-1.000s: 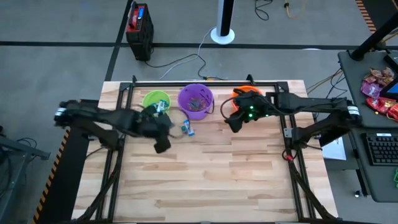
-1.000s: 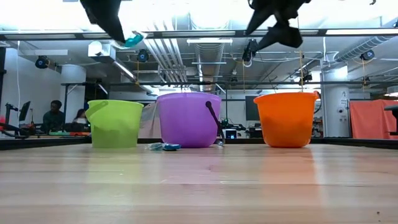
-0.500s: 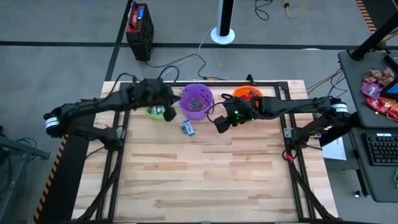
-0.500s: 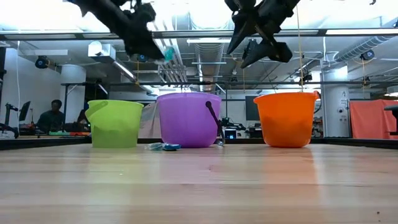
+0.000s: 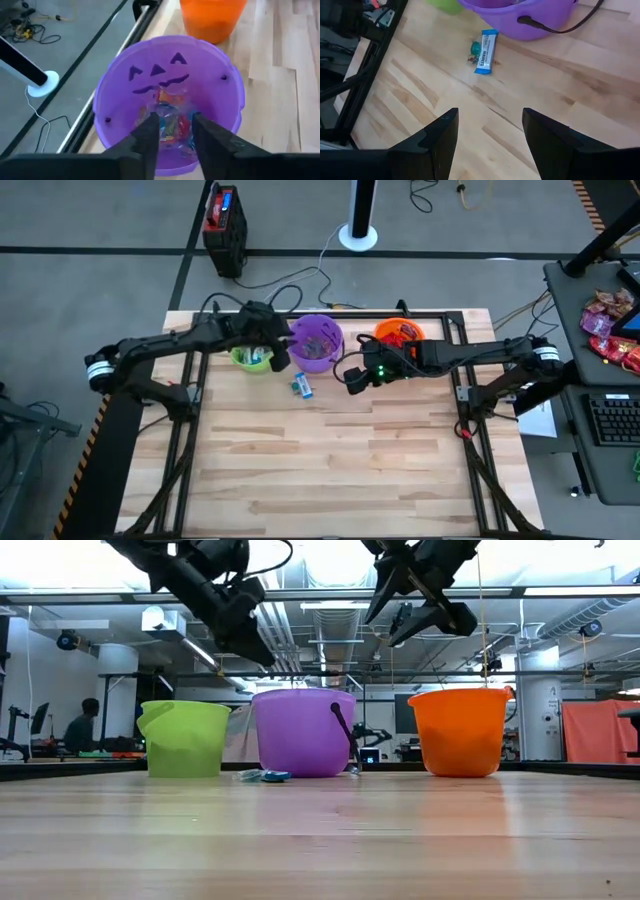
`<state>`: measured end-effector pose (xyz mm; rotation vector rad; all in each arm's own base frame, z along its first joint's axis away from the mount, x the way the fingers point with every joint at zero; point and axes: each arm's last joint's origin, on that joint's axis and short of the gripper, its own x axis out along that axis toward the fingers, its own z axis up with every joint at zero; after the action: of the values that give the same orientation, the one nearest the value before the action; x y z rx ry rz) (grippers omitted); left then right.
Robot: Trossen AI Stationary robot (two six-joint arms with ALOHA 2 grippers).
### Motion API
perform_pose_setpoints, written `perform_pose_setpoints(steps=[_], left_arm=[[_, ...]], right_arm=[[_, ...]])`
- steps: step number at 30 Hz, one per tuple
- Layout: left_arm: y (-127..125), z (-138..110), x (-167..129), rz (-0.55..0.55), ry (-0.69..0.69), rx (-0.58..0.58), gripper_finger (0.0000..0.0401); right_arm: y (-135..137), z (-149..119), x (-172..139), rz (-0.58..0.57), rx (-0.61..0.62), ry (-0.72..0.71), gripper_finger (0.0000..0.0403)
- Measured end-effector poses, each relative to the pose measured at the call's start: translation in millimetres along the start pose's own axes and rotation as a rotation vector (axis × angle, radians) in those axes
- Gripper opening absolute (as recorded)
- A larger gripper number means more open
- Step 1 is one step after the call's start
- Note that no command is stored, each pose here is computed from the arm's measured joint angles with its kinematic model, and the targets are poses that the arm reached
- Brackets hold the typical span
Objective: Sort candy by brand, put in halloween buckets
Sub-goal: Put the white chocolate into the green bucket
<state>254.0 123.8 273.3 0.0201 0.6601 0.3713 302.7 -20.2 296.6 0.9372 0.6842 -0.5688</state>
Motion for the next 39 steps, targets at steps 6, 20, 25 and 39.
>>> perform_pose_setpoints(steps=[6, 20, 25, 39], left_arm=[[-3, 3, -31, -0.018, -0.034, -0.062, 0.0143], [-36, 6, -156, -0.386, -0.332, -0.306, 0.0134], [-45, 3, -175, -0.468, -0.374, -0.318, 0.0127], [-46, 1, -184, -0.472, -0.398, -0.327, 0.0125]], right_arm=[[14, -9, 0, 0.108, -0.036, 0.025, 0.0211], [54, -24, 135, -0.068, -0.199, -0.042, 0.0211], [52, -17, 177, -0.159, -0.202, -0.041, 0.0211], [44, -31, 235, -0.324, -0.217, -0.046, 0.0179]])
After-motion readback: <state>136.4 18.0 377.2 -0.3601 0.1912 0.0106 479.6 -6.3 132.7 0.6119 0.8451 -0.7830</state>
